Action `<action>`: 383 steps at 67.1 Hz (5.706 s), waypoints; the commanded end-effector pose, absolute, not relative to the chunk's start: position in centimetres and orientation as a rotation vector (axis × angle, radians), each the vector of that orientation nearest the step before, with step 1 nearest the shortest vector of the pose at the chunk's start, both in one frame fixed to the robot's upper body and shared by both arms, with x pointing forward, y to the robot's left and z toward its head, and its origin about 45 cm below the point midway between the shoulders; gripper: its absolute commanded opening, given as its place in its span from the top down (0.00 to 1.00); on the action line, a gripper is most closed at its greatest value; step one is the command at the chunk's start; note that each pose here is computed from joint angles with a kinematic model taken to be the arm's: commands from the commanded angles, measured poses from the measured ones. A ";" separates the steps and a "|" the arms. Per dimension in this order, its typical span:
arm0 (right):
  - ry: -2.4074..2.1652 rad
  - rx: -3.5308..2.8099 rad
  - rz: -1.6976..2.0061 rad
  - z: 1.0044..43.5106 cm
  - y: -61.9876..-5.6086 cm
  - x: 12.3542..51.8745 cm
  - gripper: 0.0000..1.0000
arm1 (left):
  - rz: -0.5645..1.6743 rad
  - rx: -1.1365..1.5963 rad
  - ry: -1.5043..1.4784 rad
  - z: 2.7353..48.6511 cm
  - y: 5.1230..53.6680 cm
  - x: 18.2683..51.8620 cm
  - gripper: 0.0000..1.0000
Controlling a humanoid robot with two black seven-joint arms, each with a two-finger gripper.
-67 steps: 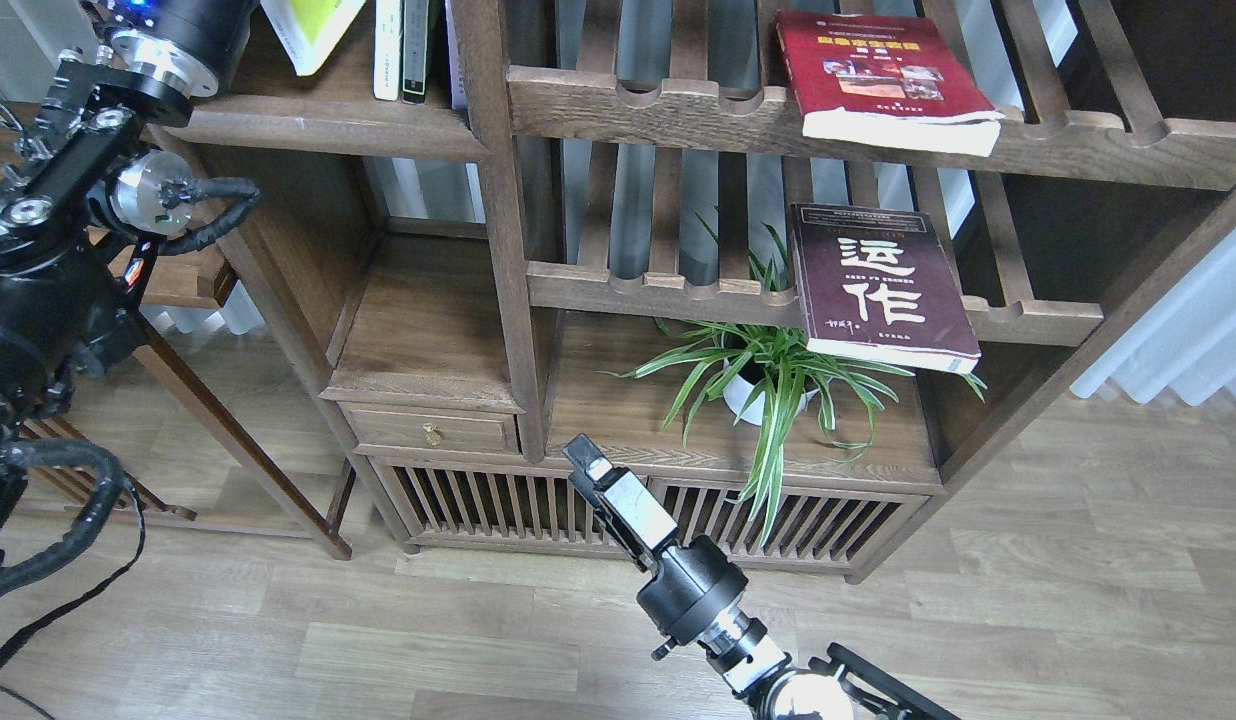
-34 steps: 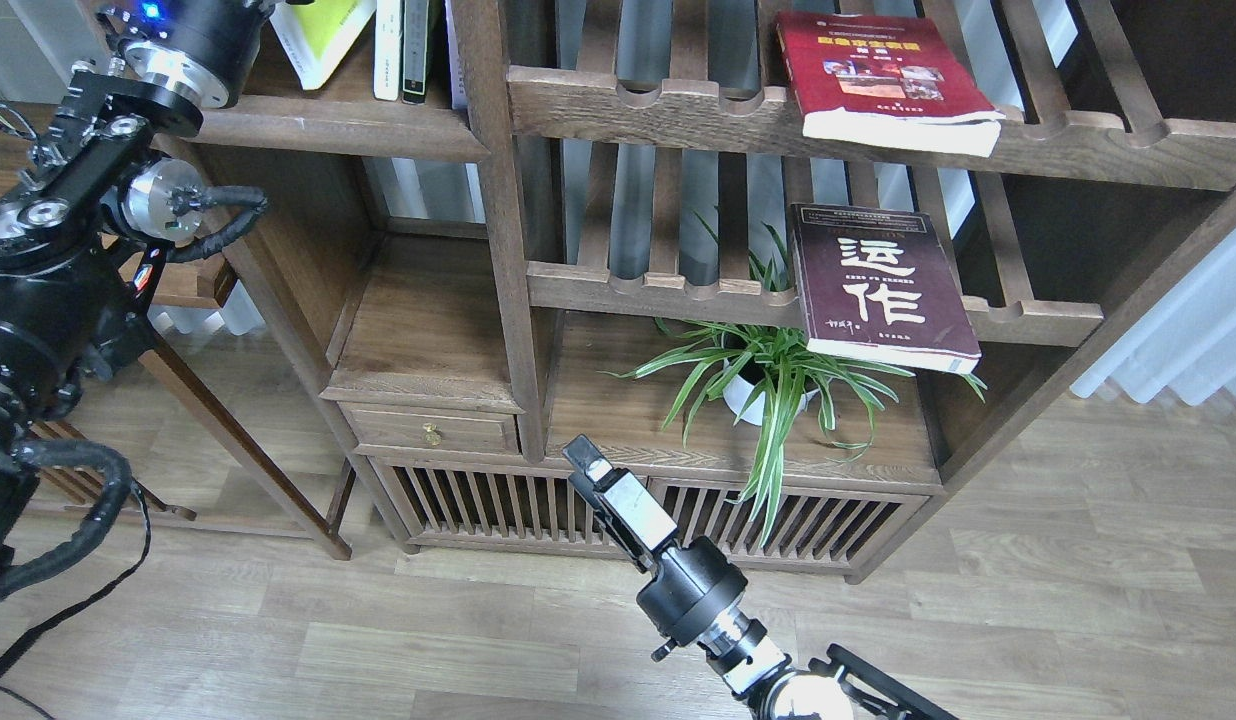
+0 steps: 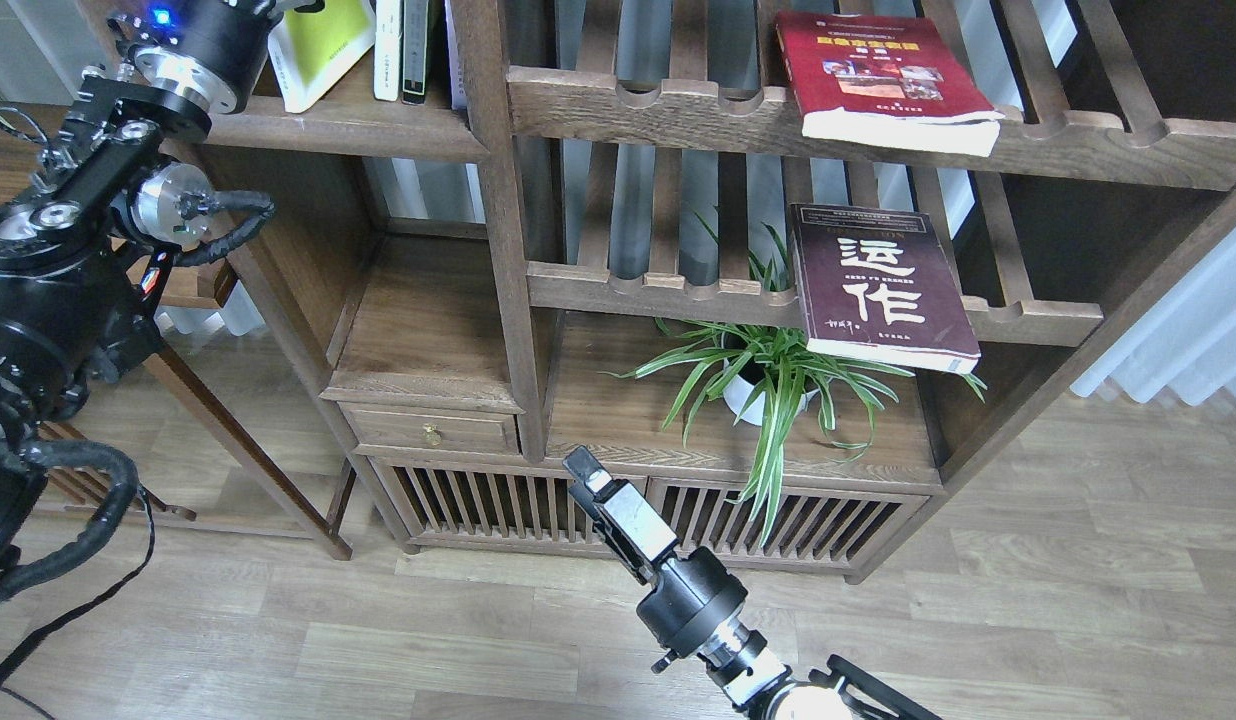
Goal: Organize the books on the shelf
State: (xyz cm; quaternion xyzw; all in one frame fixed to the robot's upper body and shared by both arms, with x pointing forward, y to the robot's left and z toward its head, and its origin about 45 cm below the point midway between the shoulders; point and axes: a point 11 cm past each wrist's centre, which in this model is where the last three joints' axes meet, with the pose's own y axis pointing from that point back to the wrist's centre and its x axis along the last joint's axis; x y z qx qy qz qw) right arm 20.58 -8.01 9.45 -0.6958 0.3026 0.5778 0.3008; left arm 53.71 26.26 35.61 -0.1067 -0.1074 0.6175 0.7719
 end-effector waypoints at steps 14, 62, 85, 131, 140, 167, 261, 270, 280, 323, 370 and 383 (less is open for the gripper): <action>0.805 -1.845 1.538 9.3 -8.0 20.4 0.02 | 1.297 -0.285 -0.256 38.5 23.5 54.2 0.49; 0.813 -1.848 1.547 9.0 -8.0 20.1 0.02 | 1.247 -0.488 -0.316 47.3 22.4 54.1 0.40; 0.818 -1.834 1.545 9.0 -8.2 20.1 0.02 | 1.190 -0.661 -0.303 51.2 22.6 52.5 0.30; 0.769 -1.682 1.418 13.4 -10.2 24.6 0.02 | 0.997 -0.887 -0.124 47.2 21.8 46.4 0.00; 0.781 -1.632 1.419 13.4 -10.8 25.0 0.02 | 0.889 -0.959 -0.104 48.4 20.8 45.2 0.00; 0.835 -1.623 1.345 13.7 -12.8 27.4 0.02 | 0.709 -1.067 0.020 47.0 20.7 42.3 0.00; 1.202 -1.432 1.211 9.5 -22.3 31.0 0.01 | 0.727 -0.776 0.669 21.7 11.7 35.2 0.00; 1.245 -1.419 1.227 8.3 -22.8 30.6 0.01 | 0.733 -0.793 0.681 21.8 12.0 35.3 0.00; 1.287 -1.411 1.232 7.6 -23.3 31.0 0.01 | 0.745 -0.811 0.671 22.2 12.5 35.7 0.00; 1.421 -1.182 1.282 6.8 -28.1 33.8 0.02 | 0.732 -0.828 0.658 23.1 12.5 36.0 0.00; 1.457 -1.060 1.205 8.7 -31.9 35.8 0.62 | 0.728 -0.822 0.656 23.2 12.5 36.1 0.00; 1.434 -1.041 1.185 9.4 -32.4 36.2 0.83 | 0.731 -0.824 0.656 23.2 12.6 36.1 0.00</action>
